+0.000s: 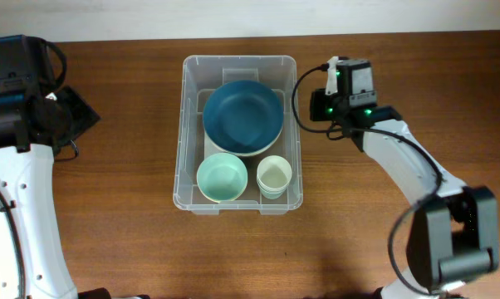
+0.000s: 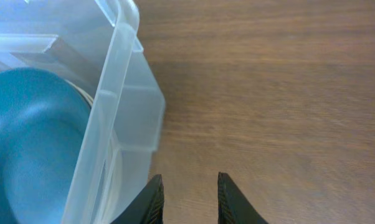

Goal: Pack container

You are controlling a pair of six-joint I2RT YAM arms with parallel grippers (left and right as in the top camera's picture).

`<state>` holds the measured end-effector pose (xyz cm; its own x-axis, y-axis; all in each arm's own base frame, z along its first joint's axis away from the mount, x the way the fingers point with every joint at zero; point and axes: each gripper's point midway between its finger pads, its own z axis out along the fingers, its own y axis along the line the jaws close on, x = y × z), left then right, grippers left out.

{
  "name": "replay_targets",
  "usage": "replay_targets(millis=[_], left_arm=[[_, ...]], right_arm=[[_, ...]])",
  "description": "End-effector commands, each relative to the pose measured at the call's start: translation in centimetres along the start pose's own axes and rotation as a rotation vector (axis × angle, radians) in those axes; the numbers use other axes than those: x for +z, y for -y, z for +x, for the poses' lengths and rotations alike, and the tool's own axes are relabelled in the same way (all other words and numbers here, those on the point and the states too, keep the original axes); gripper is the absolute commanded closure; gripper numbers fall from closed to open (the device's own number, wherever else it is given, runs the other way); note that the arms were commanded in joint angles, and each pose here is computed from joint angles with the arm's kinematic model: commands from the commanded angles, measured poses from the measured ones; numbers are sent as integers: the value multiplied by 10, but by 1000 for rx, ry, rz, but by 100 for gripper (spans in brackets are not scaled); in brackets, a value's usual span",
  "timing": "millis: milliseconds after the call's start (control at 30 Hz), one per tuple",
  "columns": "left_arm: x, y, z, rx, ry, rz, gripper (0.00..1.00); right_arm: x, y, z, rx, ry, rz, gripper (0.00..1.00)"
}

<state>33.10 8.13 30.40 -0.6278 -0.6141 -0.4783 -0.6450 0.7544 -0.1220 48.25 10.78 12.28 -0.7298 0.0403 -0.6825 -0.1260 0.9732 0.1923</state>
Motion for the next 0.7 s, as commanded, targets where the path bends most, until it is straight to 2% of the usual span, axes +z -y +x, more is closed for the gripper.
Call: replay_targets(millis=[0, 200, 267, 567, 600, 633, 667], left_arm=[[4, -1, 1, 17, -11, -2, 41], [4, -1, 1, 17, -13, -3, 41], [4, -1, 1, 17, -13, -4, 41], [4, -1, 1, 17, -13, -3, 41], [4, -1, 1, 17, -13, -3, 41], [4, -1, 1, 17, -13, -3, 41], [4, -1, 1, 18, -12, -3, 41]], right_arm=[[14, -20, -1, -19, 6, -115, 76], [11, -49, -15, -41, 62, -286, 75], [10, -53, -14, -42, 59, -306, 70], [11, -52, -11, -39, 45, -306, 63], [11, -51, -11, -39, 47, -299, 60], [12, -44, -13, -36, 56, -260, 47], [14, -32, -18, -29, 72, -199, 40]])
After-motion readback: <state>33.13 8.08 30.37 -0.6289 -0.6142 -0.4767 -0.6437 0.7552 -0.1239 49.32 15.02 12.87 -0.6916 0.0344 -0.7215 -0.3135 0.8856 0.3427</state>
